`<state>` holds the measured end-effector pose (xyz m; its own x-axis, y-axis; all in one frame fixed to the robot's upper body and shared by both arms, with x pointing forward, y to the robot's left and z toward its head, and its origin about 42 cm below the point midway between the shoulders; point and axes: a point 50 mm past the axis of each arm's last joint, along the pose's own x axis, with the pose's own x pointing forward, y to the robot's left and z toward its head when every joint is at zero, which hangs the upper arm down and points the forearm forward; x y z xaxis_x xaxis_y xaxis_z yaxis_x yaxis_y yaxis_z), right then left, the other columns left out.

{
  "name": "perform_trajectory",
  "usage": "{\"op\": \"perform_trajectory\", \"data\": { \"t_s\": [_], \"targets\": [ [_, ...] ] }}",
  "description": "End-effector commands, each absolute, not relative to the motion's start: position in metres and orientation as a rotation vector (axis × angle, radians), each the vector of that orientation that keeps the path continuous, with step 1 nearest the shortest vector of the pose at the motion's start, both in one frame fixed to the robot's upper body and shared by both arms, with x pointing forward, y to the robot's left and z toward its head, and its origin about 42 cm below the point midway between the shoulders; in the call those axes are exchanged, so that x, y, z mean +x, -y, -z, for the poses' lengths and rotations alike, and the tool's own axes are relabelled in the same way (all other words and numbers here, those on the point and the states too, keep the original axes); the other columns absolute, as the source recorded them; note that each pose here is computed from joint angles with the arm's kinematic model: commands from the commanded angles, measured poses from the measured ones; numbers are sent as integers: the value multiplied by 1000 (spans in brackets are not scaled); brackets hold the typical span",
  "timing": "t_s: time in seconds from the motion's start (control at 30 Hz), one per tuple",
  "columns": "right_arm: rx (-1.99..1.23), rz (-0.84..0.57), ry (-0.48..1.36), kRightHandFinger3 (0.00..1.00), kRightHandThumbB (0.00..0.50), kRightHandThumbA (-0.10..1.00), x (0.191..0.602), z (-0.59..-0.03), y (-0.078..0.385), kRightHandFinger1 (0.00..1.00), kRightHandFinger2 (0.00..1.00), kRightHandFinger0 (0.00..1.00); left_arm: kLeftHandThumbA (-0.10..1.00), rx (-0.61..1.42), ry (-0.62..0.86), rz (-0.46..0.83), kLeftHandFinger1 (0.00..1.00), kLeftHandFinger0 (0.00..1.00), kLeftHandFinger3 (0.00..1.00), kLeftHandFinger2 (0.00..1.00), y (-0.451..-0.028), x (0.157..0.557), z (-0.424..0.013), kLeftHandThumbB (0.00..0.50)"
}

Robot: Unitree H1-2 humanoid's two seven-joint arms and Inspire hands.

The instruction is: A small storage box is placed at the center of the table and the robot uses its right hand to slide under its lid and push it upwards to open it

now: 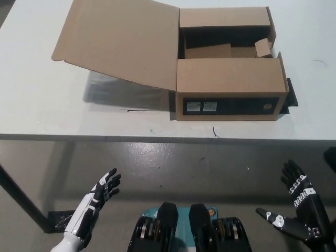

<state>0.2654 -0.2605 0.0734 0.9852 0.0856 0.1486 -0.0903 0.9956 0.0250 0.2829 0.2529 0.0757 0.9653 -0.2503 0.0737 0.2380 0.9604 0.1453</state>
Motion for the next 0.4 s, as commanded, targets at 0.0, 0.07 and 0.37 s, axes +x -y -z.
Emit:
{"op": "perform_trajectory", "data": {
  "t_s": [0.0,0.07,0.37],
  "targets": [
    [-5,-94,208,1000,245,1000,265,-79,262,1000,1000,1000,1000,128,144,242,1000,1000,1000,1000,-256,284,-83,290],
    [-8,-93,204,1000,244,1000,264,-77,261,1000,1000,1000,1000,129,140,238,1000,1000,1000,1000,-256,283,-82,292],
    [-14,-106,201,1000,235,1000,260,-79,258,1000,1000,1000,1000,129,135,232,1000,1000,1000,1000,-258,279,-79,298]
  ]
}}
